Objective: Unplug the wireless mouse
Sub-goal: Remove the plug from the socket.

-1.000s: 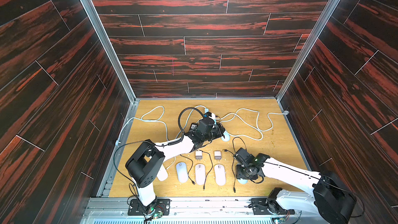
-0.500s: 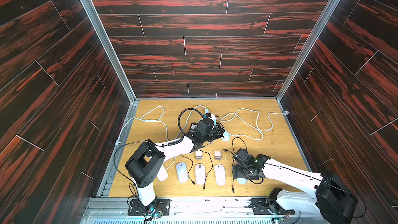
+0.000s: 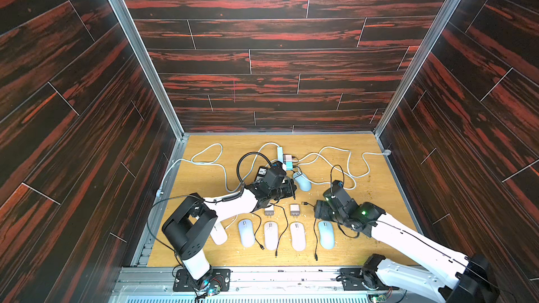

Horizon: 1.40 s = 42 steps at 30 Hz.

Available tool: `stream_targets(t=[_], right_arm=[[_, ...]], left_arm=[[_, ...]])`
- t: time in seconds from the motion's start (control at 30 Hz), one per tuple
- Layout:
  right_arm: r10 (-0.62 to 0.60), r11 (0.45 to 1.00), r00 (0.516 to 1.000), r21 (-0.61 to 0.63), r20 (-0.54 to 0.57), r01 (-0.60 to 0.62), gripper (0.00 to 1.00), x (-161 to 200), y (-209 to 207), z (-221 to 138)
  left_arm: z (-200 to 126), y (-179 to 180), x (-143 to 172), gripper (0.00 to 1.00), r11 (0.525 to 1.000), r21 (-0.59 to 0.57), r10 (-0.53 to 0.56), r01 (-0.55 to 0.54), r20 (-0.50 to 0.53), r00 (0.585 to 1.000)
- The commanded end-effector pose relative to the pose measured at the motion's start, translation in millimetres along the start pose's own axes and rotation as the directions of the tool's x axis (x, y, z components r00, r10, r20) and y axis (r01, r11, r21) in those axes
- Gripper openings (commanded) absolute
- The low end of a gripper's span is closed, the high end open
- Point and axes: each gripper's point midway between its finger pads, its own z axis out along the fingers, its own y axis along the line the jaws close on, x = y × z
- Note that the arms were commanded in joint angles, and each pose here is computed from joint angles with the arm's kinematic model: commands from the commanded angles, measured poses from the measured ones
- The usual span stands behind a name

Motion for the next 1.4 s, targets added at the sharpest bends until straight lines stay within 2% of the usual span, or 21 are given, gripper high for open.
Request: stream_targets(t=[0.0, 0.2, 0.27, 0.37, 0.47, 0.7, 0.8, 0.93, 1.03, 1.37], right_arm=[[-0.023, 0.997, 0.998, -0.077, 0.058, 0.028, 0.86, -23.9, 21.7, 0.7], [0.087, 0.980, 0.984, -0.190, 0.154, -0.057, 0.87, -58.7, 26.1, 8.5], [0.156, 0.956, 0.975, -0.274, 0.161, -0.107, 0.90, -71.5, 29.8, 9.0], [0.201, 0.921, 0.970, -0.364, 0.137, -0.139, 0.90, -82.4, 38.4, 13.0], [0.172, 0.903, 0.980, -0.413, 0.101, -0.116, 0.90, -89.9, 55.9, 16.2], [0.290, 0.821, 0.956, -0.526, 0.044, -0.225, 0.77, -113.0, 82.0, 30.7], [0.323, 0.805, 0.946, -0.532, 0.021, -0.263, 0.74, -122.9, 85.6, 46.6], [0.333, 0.758, 0.942, -0.584, -0.037, -0.291, 0.72, -130.2, 97.7, 64.9], [0.303, 0.754, 0.950, -0.592, -0.071, -0.284, 0.70, -133.3, 107.5, 77.1], [0.337, 0.764, 0.934, -0.547, -0.114, -0.343, 0.65, -140.3, 105.8, 130.4]], left_arm=[[-26.0, -11.7, -7.7, 0.00, 0.997, 0.000, 0.079, -0.079, 0.028, 0.996], [-47.5, -10.5, -10.4, 0.00, 0.993, -0.031, 0.120, -0.118, 0.054, 0.991], [-53.3, -9.7, -9.2, 0.00, 0.991, -0.037, 0.128, -0.126, 0.053, 0.990], [-60.8, -6.1, -8.0, 0.00, 0.989, -0.054, 0.138, -0.135, 0.059, 0.989], [-64.7, -0.2, -5.2, 0.00, 0.989, -0.070, 0.138, -0.134, 0.060, 0.989], [-71.4, 6.9, -2.9, 0.00, 0.989, -0.085, 0.128, -0.121, 0.079, 0.989], [-75.2, 9.2, -4.1, 0.00, 0.988, -0.097, 0.129, -0.120, 0.091, 0.988], [-80.6, 11.8, -5.3, 0.00, 0.986, -0.116, 0.134, -0.122, 0.101, 0.986], [-83.4, 14.7, -6.1, 0.00, 0.984, -0.130, 0.137, -0.123, 0.107, 0.985], [-82.8, 14.2, -8.2, 0.00, 0.984, -0.131, 0.137, -0.122, 0.112, 0.984]])
